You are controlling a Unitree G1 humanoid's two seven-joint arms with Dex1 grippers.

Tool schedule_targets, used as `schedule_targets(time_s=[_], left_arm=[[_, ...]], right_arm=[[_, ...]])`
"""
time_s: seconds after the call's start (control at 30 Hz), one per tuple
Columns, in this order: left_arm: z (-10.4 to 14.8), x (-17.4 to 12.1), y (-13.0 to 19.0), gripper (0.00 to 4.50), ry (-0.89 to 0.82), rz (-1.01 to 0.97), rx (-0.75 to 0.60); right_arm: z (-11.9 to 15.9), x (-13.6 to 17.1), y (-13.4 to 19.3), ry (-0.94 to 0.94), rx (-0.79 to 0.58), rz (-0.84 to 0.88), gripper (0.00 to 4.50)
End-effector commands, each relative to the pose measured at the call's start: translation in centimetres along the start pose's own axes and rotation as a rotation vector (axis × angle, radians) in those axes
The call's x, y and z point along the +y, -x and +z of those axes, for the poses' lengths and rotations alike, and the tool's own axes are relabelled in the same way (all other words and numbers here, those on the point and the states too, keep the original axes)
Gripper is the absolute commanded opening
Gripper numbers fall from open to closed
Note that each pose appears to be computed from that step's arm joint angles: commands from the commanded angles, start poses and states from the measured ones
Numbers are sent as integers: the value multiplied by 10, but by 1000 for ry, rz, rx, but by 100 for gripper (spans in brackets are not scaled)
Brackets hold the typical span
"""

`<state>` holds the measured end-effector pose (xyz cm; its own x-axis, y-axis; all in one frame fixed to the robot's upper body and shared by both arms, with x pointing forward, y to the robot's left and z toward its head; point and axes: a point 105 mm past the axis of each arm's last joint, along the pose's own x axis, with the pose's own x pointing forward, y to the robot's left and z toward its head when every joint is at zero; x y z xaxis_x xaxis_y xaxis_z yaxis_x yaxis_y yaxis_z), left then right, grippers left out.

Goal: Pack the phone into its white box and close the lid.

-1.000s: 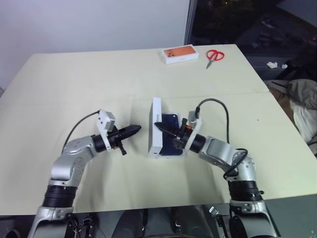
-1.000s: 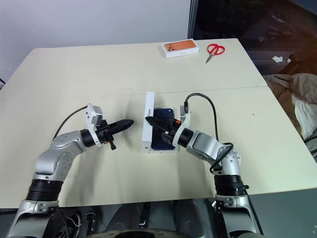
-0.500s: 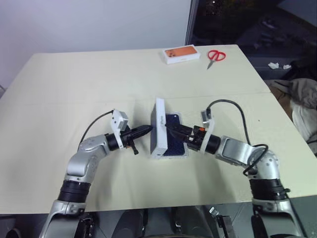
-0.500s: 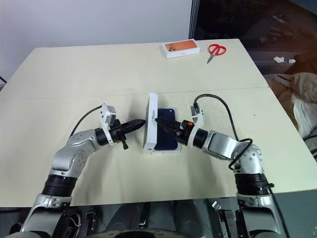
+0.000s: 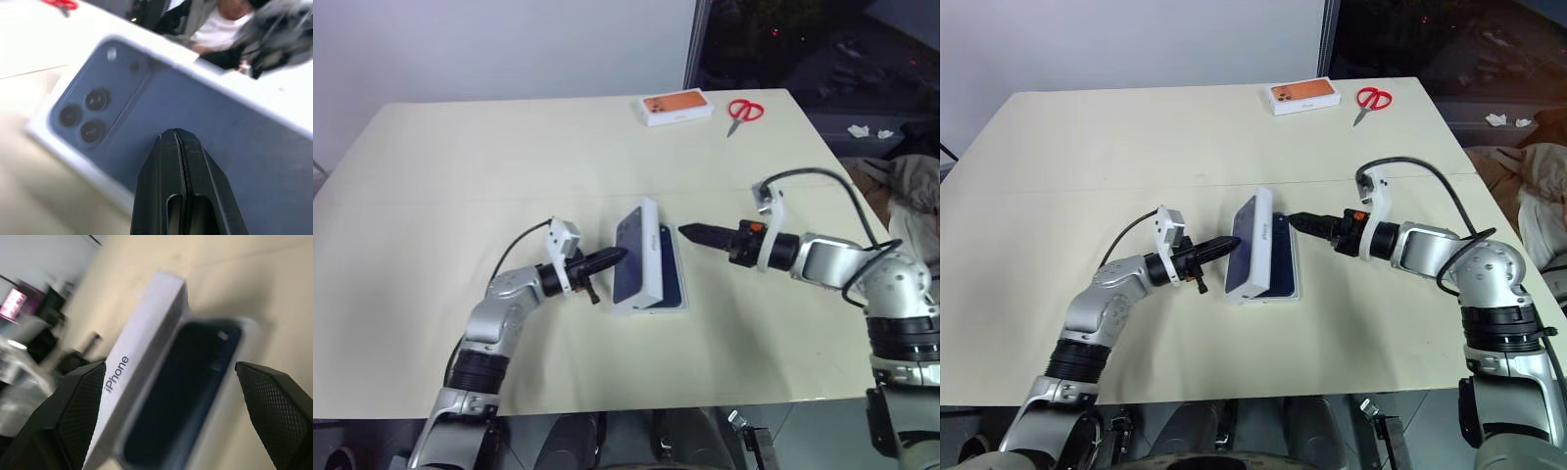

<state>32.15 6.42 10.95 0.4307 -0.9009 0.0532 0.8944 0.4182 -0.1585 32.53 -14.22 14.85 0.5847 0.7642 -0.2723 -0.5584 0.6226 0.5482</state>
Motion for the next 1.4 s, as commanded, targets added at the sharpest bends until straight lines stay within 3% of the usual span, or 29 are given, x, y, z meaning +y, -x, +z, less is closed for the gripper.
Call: schedule_targets(time_s=[0.03,0.23,0.43,0.53,0.77,0.9,1.1,1.4], left_arm=[[14,-2,-9,0,-42,-15,-33],[28,12,13,0,-67,58,-49],[31,26,47,0,-80,161,-16],[20,30,58,0,-75,188,58],[5,24,54,0,-4,153,129],[-6,22,53,0,53,136,178],[-28,27,52,0,-22,156,307],[-31,13,21,0,27,18,304]], right_arm=[[7,5,-1,68,-27,15,442],[11,-13,6,162,-42,-83,442],[17,-11,5,255,-74,-99,442],[8,-9,0,364,-29,-114,364],[-2,-7,-8,604,57,-133,7],[-5,-8,-9,642,67,-131,2],[-6,-6,-10,705,91,-131,2],[-6,0,-16,727,105,-118,2]])
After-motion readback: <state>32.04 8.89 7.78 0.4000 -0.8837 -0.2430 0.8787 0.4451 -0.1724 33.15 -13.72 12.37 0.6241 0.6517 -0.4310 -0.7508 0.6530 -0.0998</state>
